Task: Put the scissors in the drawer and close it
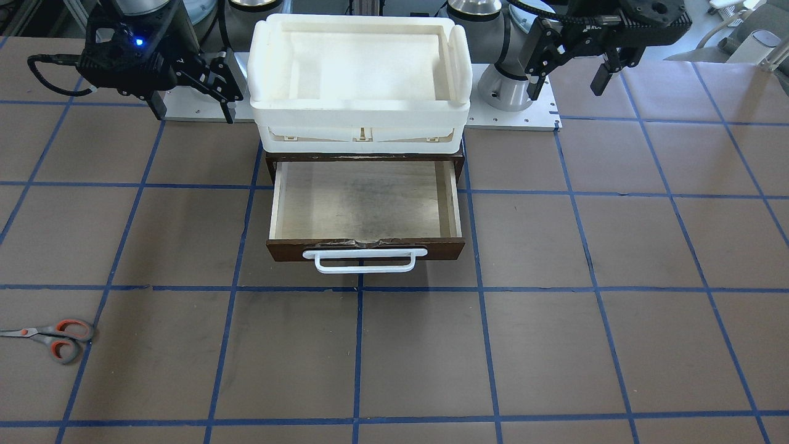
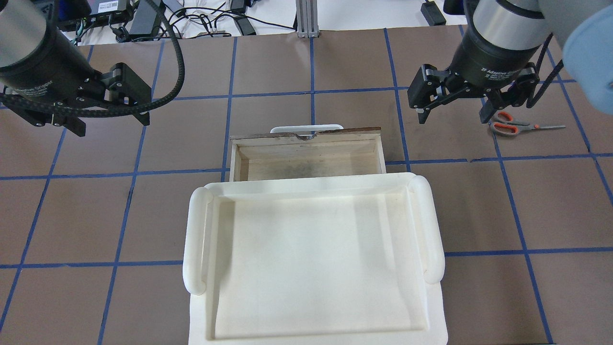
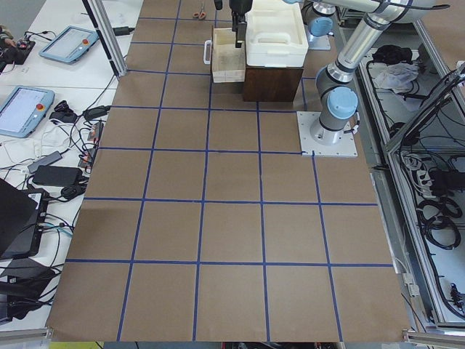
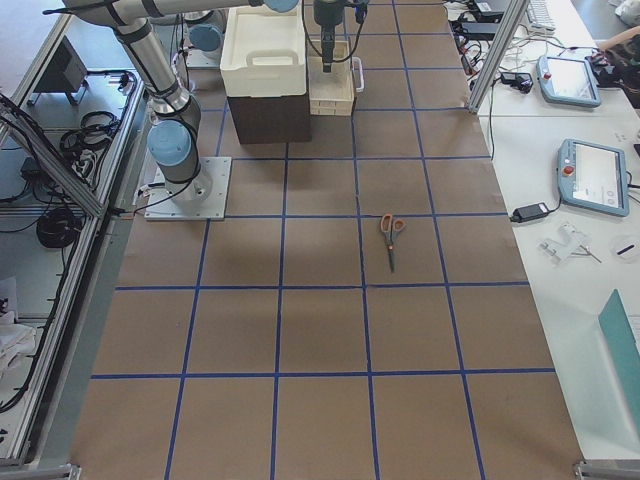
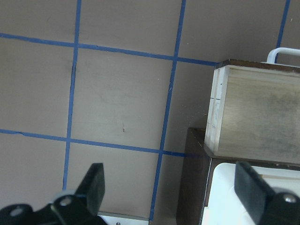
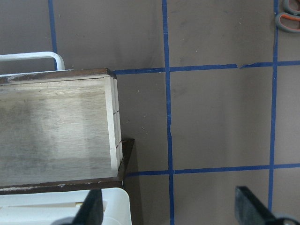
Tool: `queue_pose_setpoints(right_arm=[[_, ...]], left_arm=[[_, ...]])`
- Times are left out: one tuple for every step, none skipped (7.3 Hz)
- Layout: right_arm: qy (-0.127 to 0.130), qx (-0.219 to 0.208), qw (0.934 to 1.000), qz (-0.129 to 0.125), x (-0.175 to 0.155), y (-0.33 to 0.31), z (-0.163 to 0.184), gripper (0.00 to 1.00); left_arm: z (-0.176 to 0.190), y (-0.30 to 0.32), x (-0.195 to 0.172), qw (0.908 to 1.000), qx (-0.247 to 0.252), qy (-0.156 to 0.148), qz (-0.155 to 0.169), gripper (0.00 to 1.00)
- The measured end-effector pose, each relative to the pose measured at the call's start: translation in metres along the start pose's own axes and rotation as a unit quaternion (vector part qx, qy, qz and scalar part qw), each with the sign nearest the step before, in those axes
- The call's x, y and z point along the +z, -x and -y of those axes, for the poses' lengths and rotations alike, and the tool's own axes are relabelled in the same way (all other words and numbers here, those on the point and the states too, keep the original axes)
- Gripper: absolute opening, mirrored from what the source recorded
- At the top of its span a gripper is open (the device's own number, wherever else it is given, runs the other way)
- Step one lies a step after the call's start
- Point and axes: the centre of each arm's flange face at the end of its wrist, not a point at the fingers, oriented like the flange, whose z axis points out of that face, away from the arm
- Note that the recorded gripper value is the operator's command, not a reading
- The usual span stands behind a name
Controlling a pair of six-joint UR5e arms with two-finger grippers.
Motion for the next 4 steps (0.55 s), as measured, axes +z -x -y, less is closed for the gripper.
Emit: queue_pose_setpoints(right_arm=[[0.001, 0.001, 1.0000, 0.000, 0.0002, -0.0002, -0.0002, 1.00], [0.002, 0.003, 1.0000, 0.000, 0.0004, -0.0003, -0.0002, 1.00], [0.002, 0.006, 1.0000, 0.001, 0.0006, -0.0002, 0.0001, 1.00], [0.002, 0.008, 1.0000, 0.001, 0.0008, -0.0001, 0.0003, 1.00]], left_arm=[[-0.0001, 0.0000, -0.0001, 1.0000, 0.000, 0.000, 0.000, 1.00], [-0.0002, -0.0001, -0.0002, 1.0000, 0.000, 0.000, 0.000, 1.00], [-0.0002, 0.0000, -0.0002, 1.0000, 0.000, 0.000, 0.000, 1.00], [-0.0002, 0.0001, -0.0002, 1.0000, 0.000, 0.000, 0.000, 1.00]])
